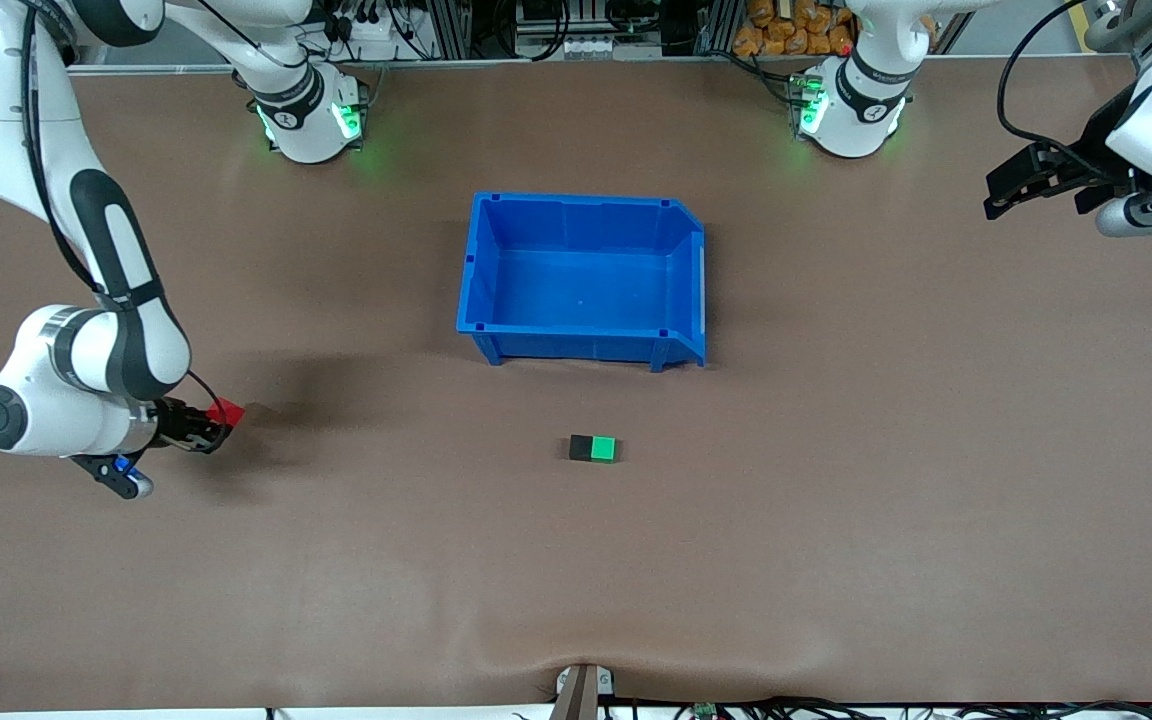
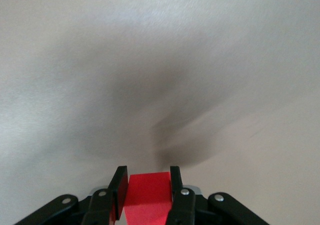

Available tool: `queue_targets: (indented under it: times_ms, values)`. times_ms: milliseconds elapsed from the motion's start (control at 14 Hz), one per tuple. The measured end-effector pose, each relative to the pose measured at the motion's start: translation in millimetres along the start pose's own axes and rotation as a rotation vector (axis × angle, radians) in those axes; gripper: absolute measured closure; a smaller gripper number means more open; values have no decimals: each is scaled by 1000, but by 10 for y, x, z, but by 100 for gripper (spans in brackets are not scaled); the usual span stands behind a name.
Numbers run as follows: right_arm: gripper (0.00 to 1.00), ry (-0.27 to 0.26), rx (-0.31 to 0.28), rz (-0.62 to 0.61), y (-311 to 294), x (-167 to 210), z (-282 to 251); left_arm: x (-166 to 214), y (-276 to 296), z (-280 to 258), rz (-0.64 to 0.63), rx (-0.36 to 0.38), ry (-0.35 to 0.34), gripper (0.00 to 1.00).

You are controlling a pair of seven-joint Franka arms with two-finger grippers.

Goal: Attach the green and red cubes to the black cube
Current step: 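Lift the red cube with the right gripper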

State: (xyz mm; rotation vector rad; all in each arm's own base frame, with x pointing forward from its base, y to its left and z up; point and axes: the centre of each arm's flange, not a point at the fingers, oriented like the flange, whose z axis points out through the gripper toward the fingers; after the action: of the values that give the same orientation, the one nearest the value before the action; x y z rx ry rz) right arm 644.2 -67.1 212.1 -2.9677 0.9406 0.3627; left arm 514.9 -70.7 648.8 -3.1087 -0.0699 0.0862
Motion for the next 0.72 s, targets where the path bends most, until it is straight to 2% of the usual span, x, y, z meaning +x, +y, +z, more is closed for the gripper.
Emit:
queue_targets:
  times_ms: [716]
  values:
    - [61,13,1,131,-392,-240,-79,44,38,72,4,-31,-20,0]
